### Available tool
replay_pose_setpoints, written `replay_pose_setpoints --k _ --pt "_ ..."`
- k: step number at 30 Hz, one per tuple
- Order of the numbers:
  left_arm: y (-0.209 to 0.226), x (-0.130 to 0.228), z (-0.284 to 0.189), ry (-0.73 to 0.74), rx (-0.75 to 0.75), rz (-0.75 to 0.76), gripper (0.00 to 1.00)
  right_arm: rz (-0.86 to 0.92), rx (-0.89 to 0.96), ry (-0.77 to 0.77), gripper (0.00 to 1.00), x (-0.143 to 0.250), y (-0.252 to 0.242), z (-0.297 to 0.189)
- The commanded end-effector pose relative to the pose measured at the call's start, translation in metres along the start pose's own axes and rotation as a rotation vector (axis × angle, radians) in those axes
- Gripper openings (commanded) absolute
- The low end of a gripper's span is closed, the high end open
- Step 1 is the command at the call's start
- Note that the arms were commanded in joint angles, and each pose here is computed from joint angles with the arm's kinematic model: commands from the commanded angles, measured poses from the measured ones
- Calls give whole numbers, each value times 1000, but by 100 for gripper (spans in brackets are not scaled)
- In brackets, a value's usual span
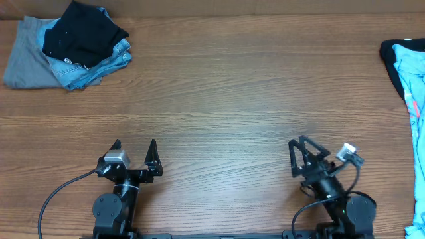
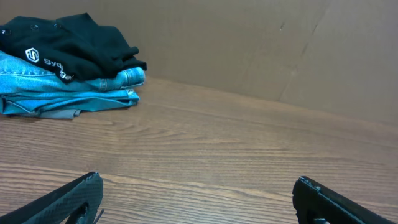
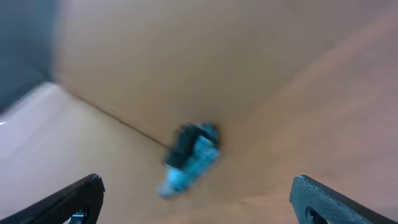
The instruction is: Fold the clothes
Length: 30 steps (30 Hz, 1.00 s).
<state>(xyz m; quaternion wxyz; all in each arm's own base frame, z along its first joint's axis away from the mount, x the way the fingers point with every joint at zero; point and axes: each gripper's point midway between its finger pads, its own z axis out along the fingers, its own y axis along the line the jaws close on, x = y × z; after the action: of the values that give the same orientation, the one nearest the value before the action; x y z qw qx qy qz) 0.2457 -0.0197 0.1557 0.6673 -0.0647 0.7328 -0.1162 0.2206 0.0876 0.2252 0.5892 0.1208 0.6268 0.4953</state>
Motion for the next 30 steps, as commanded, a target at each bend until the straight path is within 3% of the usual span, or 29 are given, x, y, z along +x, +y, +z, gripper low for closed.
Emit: replay_pose_setpoints --k 1,5,11,19,24,30 --pt "1 0 0 -8 -8 12 100 6 -138 -44 100 -12 32 -3" --pt "1 0 0 -8 -8 12 100 -56 -211 -146 100 -43 69 -10" --pt "1 0 0 -8 -7 13 100 -241 -61 -214 100 -84 84 0" --pt "1 0 0 -8 -8 12 100 -435 480 -271 100 -183 58 46" --pt "1 0 0 -8 -7 12 100 -506 832 -120 100 -235 0 83" --pt "1 0 0 -8 -8 12 100 -325 1184 98 100 -282 -116 80"
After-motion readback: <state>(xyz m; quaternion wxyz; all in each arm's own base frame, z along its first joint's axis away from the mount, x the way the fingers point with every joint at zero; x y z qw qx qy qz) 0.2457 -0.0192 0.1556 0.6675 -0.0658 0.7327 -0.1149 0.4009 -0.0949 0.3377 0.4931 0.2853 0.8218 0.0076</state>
